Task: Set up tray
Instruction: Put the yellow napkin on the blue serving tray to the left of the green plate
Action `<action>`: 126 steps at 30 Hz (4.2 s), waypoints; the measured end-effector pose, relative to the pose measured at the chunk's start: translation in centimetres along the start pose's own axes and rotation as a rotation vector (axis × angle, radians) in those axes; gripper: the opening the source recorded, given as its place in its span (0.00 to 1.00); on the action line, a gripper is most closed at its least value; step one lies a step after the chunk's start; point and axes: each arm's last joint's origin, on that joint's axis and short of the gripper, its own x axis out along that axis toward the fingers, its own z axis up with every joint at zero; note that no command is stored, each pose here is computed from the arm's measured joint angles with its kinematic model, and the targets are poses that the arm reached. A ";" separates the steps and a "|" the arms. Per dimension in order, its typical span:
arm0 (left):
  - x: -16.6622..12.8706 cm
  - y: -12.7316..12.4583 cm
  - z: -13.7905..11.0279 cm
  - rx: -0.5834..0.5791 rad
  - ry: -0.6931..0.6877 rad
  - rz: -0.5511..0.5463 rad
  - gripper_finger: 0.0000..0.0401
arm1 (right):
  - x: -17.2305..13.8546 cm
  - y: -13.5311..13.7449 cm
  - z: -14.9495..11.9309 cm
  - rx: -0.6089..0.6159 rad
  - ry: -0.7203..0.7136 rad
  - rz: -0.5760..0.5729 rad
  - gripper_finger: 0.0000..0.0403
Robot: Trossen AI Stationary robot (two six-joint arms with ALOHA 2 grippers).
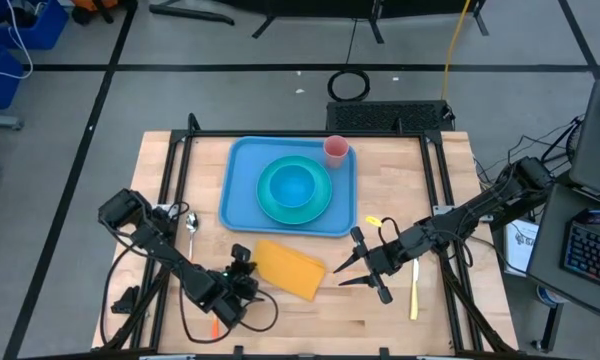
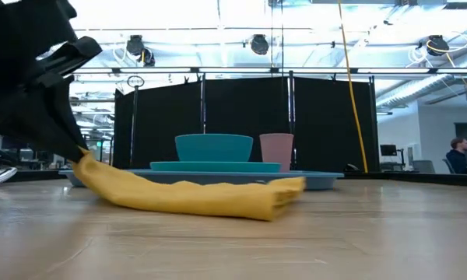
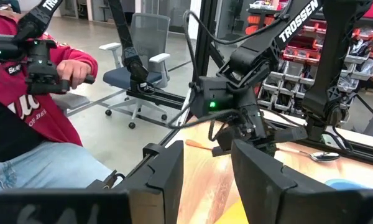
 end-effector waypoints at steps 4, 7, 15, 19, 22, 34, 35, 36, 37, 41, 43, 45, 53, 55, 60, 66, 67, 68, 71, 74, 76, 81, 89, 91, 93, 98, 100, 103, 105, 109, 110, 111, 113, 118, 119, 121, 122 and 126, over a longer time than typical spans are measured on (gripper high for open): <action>-0.1 0.2 -0.7 0.036 0.052 0.026 0.00 | 0.0 0.0 0.0 0.000 -0.002 0.000 0.32; -0.2 0.3 -1.0 0.041 0.079 0.036 0.00 | 0.0 0.0 0.0 0.000 -0.002 0.000 0.32; -0.4 -0.2 -0.9 -0.054 0.074 -0.026 0.00 | 0.0 0.0 0.0 0.019 0.001 -0.017 0.32; -0.6 -0.4 -0.9 -0.053 0.065 -0.026 0.00 | 0.8 -0.2 -1.4 0.057 0.068 -0.107 0.32; -0.5 -0.4 -0.8 -0.080 0.054 -0.030 0.00 | 1.9 -0.4 -3.0 0.073 0.121 -0.138 0.32; -3.4 2.2 0.0 -0.237 -0.065 -0.114 0.00 | 7.1 -0.1 -8.6 -0.003 0.248 -0.140 0.39; -3.7 2.5 0.1 -0.247 -0.077 -0.117 0.00 | 7.4 0.3 -8.9 -0.006 0.263 -0.129 0.41; -4.0 2.8 0.1 -0.257 -0.089 -0.118 0.00 | 7.7 0.8 -9.3 -0.012 0.278 -0.119 0.43; -4.2 3.0 0.1 -0.266 -0.098 -0.121 0.00 | 8.1 1.2 -9.7 -0.019 0.292 -0.118 0.45; -4.4 3.6 0.2 -0.289 -0.108 -0.121 0.00 | 9.2 2.3 -11.5 -0.055 0.361 -0.172 0.52; -4.1 3.9 0.2 -0.295 -0.100 -0.116 0.00 | 9.6 2.4 -12.2 -0.045 0.383 -0.201 0.56; -3.8 4.2 0.3 -0.310 -0.096 -0.112 0.00 | 9.9 2.4 -12.6 -0.014 0.395 -0.205 0.60; -3.0 5.2 0.6 -0.358 -0.085 -0.097 0.00 | 11.6 2.4 -14.4 0.018 0.503 -0.254 0.68; -2.9 5.4 0.6 -0.377 -0.082 -0.096 0.00 | 12.1 2.3 -14.7 0.020 0.506 -0.257 0.69; -2.8 5.7 0.7 -0.406 -0.081 -0.086 0.00 | 12.6 2.5 -15.3 -0.021 0.556 -0.285 0.67; -2.8 5.7 0.7 -0.413 -0.082 -0.085 0.00 | 12.5 3.5 -15.5 -0.064 0.578 -0.326 0.67; -2.8 5.7 0.7 -0.413 -0.082 -0.082 0.00 | 12.4 3.6 -15.6 -0.073 0.589 -0.333 0.67; -2.8 5.7 0.6 -0.413 -0.083 -0.076 0.00 | 12.4 3.8 -15.6 -0.074 0.589 -0.332 0.67; -2.7 5.8 0.6 -0.419 -0.080 -0.073 0.00 | 12.3 4.1 -15.7 -0.077 0.590 -0.331 0.67; -2.7 5.8 0.7 -0.421 -0.084 -0.071 0.00 | 12.3 4.1 -16.0 -0.085 0.591 -0.351 0.67; -2.7 5.8 0.7 -0.420 -0.086 -0.067 0.00 | 12.5 4.1 -16.4 -0.087 0.596 -0.354 0.67; -2.6 5.9 0.7 -0.423 -0.084 -0.065 0.00 | 12.8 3.9 -17.4 -0.095 0.592 -0.371 0.66; -2.6 5.9 0.7 -0.422 -0.084 -0.066 0.00 | 13.2 4.0 -17.1 -0.146 0.636 -0.361 0.52; -2.6 5.8 0.7 -0.421 -0.085 -0.067 0.00 | 13.1 3.9 -17.4 -0.131 0.674 -0.370 0.47; -2.7 5.8 0.7 -0.420 -0.086 -0.067 0.00 | 12.9 3.8 -17.5 -0.115 0.691 -0.380 0.40; -2.9 5.6 0.7 -0.423 -0.091 -0.074 0.00 | 12.9 3.5 -17.7 -0.095 0.701 -0.398 0.20; -3.1 5.4 0.6 -0.424 -0.096 -0.078 0.00 | 12.9 3.5 -17.7 -0.096 0.703 -0.399 0.11; -3.4 5.0 0.6 -0.419 -0.105 -0.085 0.00 | 12.7 3.5 -17.6 -0.110 0.716 -0.415 0.02; -3.6 4.8 0.6 -0.423 -0.109 -0.089 0.00 | 12.6 3.3 -17.3 -0.099 0.708 -0.459 0.03; -4.0 4.4 0.5 -0.417 -0.119 -0.097 0.00 | 12.2 3.2 -16.4 -0.099 0.711 -0.464 0.01; -4.1 4.3 0.5 -0.413 -0.123 -0.097 0.00 | 12.2 3.2 -16.2 -0.099 0.709 -0.462 0.01; -4.2 4.2 0.4 -0.408 -0.126 -0.099 0.00 | 12.1 3.3 -16.0 -0.101 0.707 -0.460 0.01; -4.3 4.0 0.4 -0.401 -0.129 -0.101 0.00 | 12.0 3.3 -15.5 -0.099 0.699 -0.455 0.01; -4.3 4.0 0.2 -0.411 -0.106 -0.121 0.01 | 11.9 3.4 -14.2 -0.065 0.670 -0.407 0.00; -4.3 3.9 0.2 -0.408 -0.095 -0.141 0.01 | 11.9 3.4 -13.9 -0.055 0.663 -0.399 0.00; -4.3 3.8 0.1 -0.397 -0.087 -0.159 0.03 | 11.8 3.4 -13.4 -0.051 0.650 -0.399 0.00; -4.4 3.7 0.1 -0.393 -0.092 -0.156 0.03 | 11.8 3.4 -13.2 -0.051 0.646 -0.399 0.00; -4.7 3.6 0.0 -0.384 -0.108 -0.128 0.01 | 11.6 3.3 -12.5 -0.058 0.638 -0.400 0.00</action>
